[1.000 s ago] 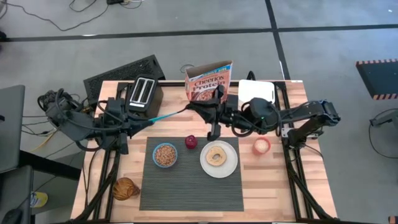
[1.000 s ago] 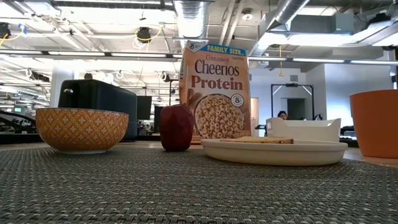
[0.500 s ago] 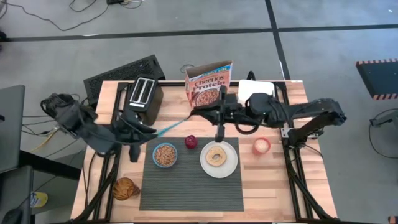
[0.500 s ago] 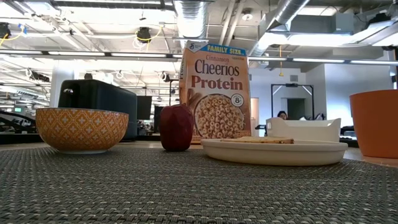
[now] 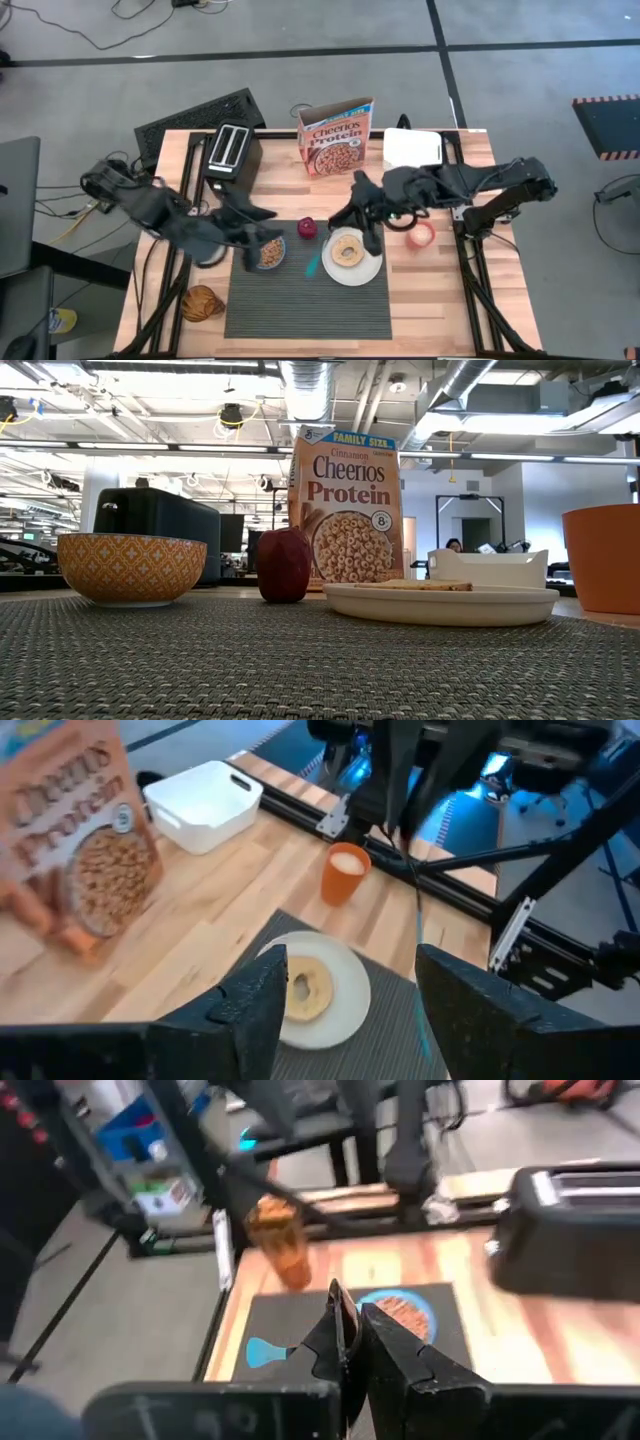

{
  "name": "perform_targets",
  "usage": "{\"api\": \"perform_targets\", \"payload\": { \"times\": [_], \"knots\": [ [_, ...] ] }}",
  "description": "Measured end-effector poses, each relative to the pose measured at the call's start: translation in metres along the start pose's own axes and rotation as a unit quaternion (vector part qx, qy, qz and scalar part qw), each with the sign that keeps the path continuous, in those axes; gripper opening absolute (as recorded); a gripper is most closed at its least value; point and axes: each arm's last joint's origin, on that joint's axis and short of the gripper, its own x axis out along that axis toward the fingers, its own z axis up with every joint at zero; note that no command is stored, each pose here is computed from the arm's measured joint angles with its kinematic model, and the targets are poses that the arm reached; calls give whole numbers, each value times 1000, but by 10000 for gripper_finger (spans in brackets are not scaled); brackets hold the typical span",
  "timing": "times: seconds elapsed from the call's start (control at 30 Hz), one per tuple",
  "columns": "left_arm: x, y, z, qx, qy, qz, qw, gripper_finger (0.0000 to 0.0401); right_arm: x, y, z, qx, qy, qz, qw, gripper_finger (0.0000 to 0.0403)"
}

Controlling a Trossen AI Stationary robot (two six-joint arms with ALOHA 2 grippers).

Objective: Arrange a breakfast setting
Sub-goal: Put the blue spoon beside the blue bowl

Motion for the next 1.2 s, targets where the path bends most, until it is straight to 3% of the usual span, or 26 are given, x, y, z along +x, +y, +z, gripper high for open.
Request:
{"api": "perform_targets", "payload": {
  "times": [0.3, 0.47, 0.7, 1.2],
  "knots": [
    [74, -24, -1, -6, 8, -34, 999, 183, 12, 10, -7, -8, 16, 13, 1000, 43],
    [98, -30, -2, -18, 14, -54, 998, 172, 12, 11, -8, -8, 19, 16, 1000, 43],
    [101, -28, 2, -32, -8, -36, 999, 155, 12, 11, -8, -9, 22, 22, 999, 43],
    [101, -29, 4, -3, -13, -52, 999, 67, 13, 9, -3, -6, -3, 24, 1000, 43]
  ]
}}
